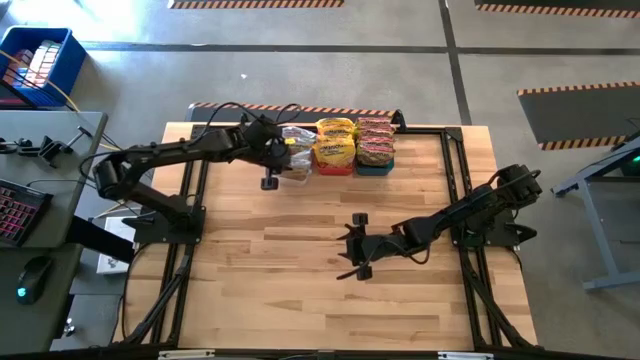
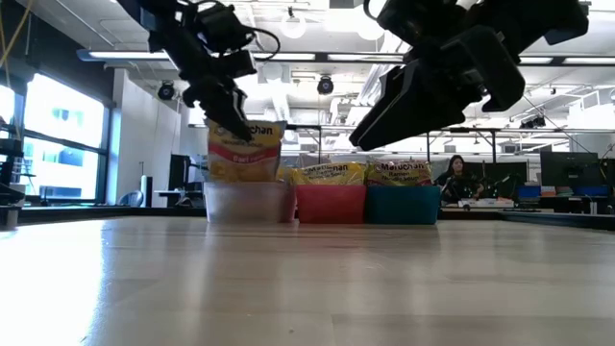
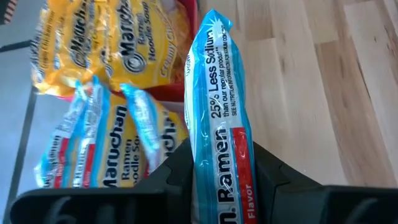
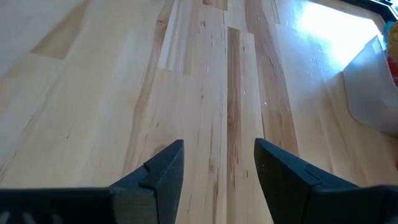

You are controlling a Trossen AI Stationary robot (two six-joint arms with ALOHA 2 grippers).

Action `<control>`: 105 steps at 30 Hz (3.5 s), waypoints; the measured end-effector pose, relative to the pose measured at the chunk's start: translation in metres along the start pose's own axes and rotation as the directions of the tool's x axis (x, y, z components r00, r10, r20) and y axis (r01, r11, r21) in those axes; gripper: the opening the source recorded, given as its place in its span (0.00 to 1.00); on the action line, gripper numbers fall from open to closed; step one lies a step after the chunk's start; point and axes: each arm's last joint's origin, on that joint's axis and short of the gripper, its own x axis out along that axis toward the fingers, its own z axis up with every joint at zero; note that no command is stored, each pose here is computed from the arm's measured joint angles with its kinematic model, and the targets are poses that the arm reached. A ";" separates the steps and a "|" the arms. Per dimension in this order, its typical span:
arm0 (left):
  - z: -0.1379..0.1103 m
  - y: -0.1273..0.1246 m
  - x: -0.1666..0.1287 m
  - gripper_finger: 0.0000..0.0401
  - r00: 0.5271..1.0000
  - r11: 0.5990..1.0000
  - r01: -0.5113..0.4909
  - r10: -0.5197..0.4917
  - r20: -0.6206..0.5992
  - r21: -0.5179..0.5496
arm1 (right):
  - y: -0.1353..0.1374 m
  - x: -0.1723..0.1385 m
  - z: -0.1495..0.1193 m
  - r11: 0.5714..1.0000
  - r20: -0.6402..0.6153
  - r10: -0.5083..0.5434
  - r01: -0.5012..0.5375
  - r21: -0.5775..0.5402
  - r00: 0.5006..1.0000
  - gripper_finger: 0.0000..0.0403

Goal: Sort Maruchan noodles
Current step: Put the blue noodle pack into the transparent bin

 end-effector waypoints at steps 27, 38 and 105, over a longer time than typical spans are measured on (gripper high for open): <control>-0.011 0.013 0.044 0.18 0.999 0.999 0.030 -0.031 -0.028 -0.040 | 0.000 0.000 0.000 1.000 0.000 0.002 -0.002 0.000 1.000 0.44; -0.015 0.017 0.047 0.44 0.995 0.994 -0.053 0.045 -0.084 -0.091 | 0.000 0.000 0.000 1.000 0.002 0.004 -0.004 0.000 1.000 0.44; -0.006 0.011 0.041 0.09 0.995 0.988 -0.084 0.077 -0.059 -0.133 | 0.000 -0.004 -0.003 0.998 -0.043 0.047 -0.049 -0.042 0.998 0.44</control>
